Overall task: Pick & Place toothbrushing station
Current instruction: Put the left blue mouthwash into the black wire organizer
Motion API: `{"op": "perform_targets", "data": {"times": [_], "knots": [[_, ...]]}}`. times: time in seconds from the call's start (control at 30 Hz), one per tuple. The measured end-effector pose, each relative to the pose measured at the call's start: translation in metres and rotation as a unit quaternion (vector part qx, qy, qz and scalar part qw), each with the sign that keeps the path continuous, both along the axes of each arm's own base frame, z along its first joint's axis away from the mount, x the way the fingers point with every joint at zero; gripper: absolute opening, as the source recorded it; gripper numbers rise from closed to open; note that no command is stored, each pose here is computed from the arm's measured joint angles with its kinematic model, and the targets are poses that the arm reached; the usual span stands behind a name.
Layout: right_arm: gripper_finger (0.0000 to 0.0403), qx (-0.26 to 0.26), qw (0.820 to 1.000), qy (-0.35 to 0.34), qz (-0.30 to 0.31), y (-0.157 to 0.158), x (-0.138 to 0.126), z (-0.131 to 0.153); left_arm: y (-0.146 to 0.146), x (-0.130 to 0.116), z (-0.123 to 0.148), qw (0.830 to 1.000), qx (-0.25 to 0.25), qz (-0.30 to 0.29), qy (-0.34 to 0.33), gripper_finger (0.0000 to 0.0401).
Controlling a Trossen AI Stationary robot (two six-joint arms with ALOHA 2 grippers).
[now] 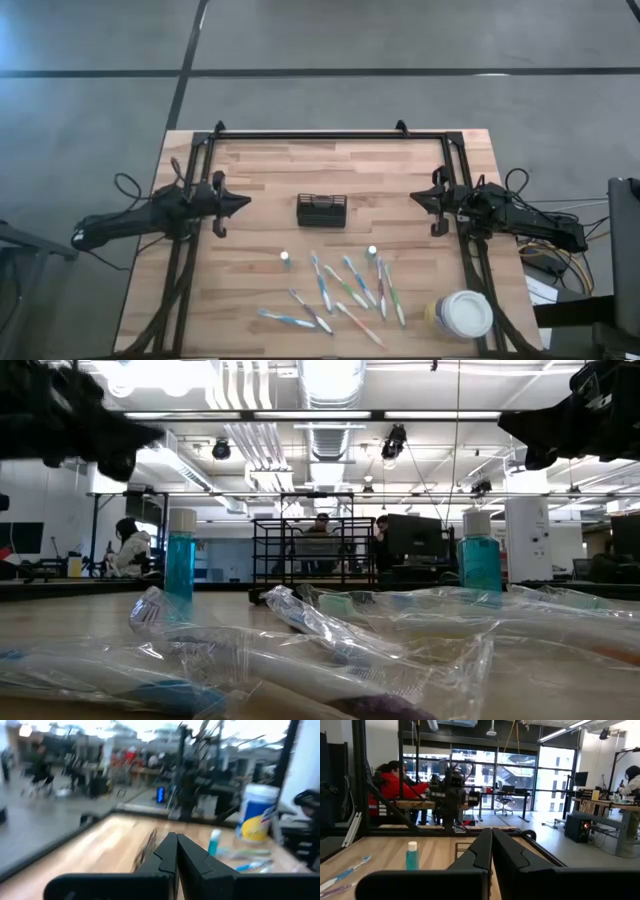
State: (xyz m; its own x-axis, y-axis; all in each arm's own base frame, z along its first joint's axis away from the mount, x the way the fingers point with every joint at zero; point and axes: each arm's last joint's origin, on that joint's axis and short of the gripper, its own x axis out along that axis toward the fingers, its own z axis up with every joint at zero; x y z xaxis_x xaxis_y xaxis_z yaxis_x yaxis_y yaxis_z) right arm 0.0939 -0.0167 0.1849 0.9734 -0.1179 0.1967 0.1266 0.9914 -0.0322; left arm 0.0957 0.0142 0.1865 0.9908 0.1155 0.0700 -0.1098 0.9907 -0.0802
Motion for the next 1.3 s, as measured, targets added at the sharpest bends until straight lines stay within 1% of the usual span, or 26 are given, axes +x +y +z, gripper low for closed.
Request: {"op": "perform_targets", "data": {"times": [0.1,0.17,0.27,0.33,0.47,0.6,0.7,0.8,0.9,0.93,1.03,1.1,1.2,1.3], "knots": [[0.0008,0.006,1.000,-0.002,0.001,0.000,0.000,0.000,-0.002,0.002,0.020,1.000,0.018,-0.015,-0.003,0.0003],[0.0008,0.007,1.000,-0.004,0.001,0.000,0.000,0.001,-0.002,0.005,0.031,1.000,0.022,-0.015,0.010,0.0004],[0.0008,0.007,1.000,-0.004,0.002,0.000,0.000,0.001,-0.002,0.012,0.054,1.000,0.021,-0.014,0.010,0.0005],[0.0008,0.007,1.000,-0.004,0.002,0.000,0.000,0.001,-0.001,0.017,0.066,0.999,0.014,-0.013,0.036,0.0005],[0.0008,0.009,1.000,0.000,0.002,0.000,0.000,0.000,0.000,0.030,0.083,0.993,0.007,-0.015,0.121,0.0005],[0.0008,0.007,1.000,0.000,0.002,0.000,0.000,0.000,0.002,0.045,0.094,0.980,-0.009,-0.021,0.198,0.0008],[0.0008,0.006,1.000,0.003,0.001,0.000,0.000,-0.001,0.002,0.057,0.101,0.968,-0.004,-0.033,0.249,0.0009],[0.0008,-0.013,1.000,0.006,-0.003,0.000,0.000,-0.001,-0.003,0.072,0.108,0.955,0.015,-0.087,0.283,0.0010],[0.0008,-0.020,1.000,0.007,-0.004,0.000,0.000,-0.001,-0.010,0.091,0.112,0.936,0.035,-0.134,0.324,0.0018],[0.0008,-0.020,1.000,0.007,-0.004,0.000,0.000,-0.001,-0.012,0.096,0.116,0.931,0.042,-0.144,0.333,0.0021],[0.0008,-0.019,1.000,0.009,-0.004,0.000,0.000,-0.001,-0.017,0.113,0.130,0.925,0.069,-0.157,0.339,0.0025],[0.0008,-0.019,1.000,0.012,-0.004,0.000,0.000,-0.002,-0.019,0.123,0.132,0.917,0.071,-0.160,0.359,0.0024],[0.0008,-0.016,1.000,0.016,-0.004,0.000,0.001,-0.003,-0.022,0.134,0.138,0.913,0.072,-0.163,0.368,0.0019],[0.0008,0.000,1.000,0.016,0.000,0.000,0.001,-0.003,-0.024,0.141,0.143,0.906,0.072,-0.168,0.383,0.0014]]}}
